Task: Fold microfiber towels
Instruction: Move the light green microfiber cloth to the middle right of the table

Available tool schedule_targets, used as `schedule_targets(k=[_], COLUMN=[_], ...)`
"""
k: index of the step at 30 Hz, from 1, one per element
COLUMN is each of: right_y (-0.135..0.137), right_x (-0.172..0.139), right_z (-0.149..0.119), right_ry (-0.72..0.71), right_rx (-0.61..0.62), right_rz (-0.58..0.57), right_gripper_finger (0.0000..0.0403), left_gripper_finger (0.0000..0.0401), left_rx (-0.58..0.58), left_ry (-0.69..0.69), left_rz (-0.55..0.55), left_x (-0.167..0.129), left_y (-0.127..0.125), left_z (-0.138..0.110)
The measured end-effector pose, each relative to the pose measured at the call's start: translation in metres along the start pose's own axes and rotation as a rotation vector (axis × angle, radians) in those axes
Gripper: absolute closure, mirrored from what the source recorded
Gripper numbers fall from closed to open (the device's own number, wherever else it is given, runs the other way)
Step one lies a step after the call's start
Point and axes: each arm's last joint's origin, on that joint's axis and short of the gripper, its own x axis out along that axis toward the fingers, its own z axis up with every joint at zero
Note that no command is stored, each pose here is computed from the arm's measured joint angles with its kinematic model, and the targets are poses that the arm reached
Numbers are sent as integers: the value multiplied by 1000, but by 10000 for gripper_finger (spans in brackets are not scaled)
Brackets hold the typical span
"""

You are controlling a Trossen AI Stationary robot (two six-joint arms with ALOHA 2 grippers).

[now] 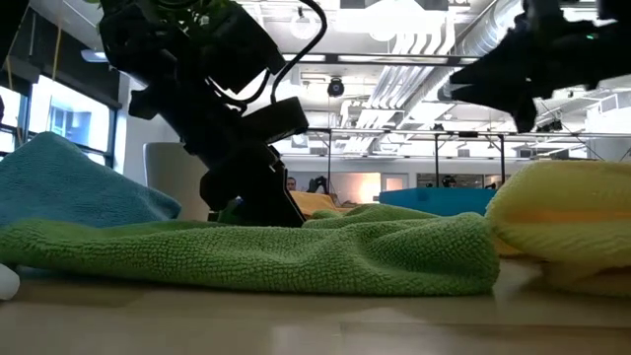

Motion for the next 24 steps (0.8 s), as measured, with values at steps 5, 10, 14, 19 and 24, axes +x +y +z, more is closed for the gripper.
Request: schedule_targets(k=[5, 10, 14, 19, 24], right_y=[17, 32, 43, 51, 49], right_x=[29, 58, 81, 107, 128], right_z=[0, -6, -15, -27, -39], right_ry=[60, 141, 241, 375, 471], right_rx=[-35, -116, -185, -280, -339], right_rz=[-24, -64, -57, -84, -150], right_gripper_finger=[287, 287, 287, 287, 287], left_gripper_finger=[198, 198, 198, 198, 198], left_rx=[0, -2, -26, -75, -101], left_ry=[0, 1, 4, 17, 21], left_rz=[0, -3, -3, -1, -1], left_x=[0, 0, 0, 0, 0], left_y=[0, 0, 0, 0, 0], left_z=[0, 0, 0, -1, -2])
